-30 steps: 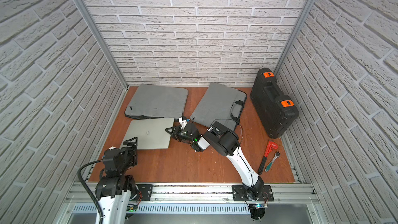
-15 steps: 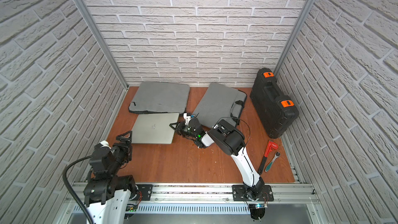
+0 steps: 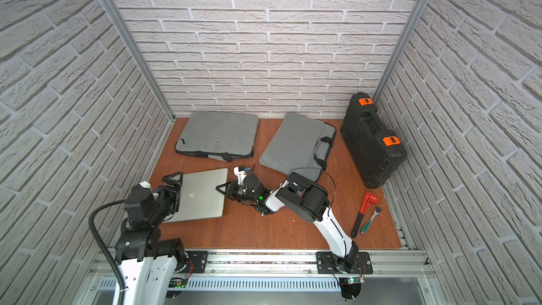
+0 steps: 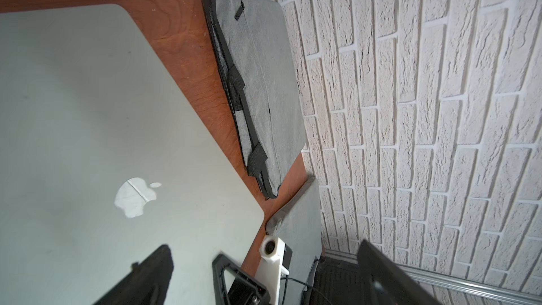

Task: Open the zippered laptop bag and take out the laptop
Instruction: Place the laptop at the center of the board.

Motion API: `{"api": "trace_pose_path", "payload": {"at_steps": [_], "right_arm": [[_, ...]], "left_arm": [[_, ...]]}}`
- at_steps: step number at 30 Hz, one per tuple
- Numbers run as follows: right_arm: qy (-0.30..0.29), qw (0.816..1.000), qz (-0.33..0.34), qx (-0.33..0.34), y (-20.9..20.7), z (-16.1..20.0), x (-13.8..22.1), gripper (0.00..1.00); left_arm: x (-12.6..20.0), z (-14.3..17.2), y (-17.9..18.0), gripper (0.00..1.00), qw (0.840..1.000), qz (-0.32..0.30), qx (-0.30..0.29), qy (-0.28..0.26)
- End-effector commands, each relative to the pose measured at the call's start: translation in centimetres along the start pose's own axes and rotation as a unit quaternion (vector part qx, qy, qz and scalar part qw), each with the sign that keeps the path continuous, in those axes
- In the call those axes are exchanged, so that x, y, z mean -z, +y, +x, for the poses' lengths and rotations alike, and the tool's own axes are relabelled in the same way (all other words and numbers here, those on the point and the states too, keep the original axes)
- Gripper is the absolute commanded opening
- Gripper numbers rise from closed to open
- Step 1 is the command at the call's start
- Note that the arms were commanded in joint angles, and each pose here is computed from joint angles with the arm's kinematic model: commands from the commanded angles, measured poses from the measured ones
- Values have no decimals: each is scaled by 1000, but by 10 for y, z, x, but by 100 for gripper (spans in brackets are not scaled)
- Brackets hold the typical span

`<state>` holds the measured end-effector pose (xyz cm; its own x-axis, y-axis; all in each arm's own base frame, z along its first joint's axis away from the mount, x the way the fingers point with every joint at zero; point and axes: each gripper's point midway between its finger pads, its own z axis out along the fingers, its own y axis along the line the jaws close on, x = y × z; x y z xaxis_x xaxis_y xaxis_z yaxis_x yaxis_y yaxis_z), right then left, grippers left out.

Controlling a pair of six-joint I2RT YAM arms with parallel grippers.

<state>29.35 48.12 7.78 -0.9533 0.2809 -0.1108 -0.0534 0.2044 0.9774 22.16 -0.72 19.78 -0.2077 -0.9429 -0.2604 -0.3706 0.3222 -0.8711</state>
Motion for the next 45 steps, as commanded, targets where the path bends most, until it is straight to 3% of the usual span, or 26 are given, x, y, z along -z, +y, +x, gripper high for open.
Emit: {"api": "trace_pose_path", "payload": {"at_steps": [1,12,21,33,45], "right_arm": [[-28,993,-101,62,79,-6,9,6],[-68,994,-51,71,48,2,0,6],[-67,993,-20,90,33,12,-20,6],[-62,992,26,105,12,17,-11,27],[-51,990,66,113,-1,22,3,38]], "left_arm": [[6,-7,-25,98,999,43,-28,-13],[-3,-2,-15,98,999,39,-28,-3],[-9,1,-7,98,999,32,-38,2],[-15,3,0,98,999,27,-38,5],[-14,1,4,98,999,20,-42,-4]]}}
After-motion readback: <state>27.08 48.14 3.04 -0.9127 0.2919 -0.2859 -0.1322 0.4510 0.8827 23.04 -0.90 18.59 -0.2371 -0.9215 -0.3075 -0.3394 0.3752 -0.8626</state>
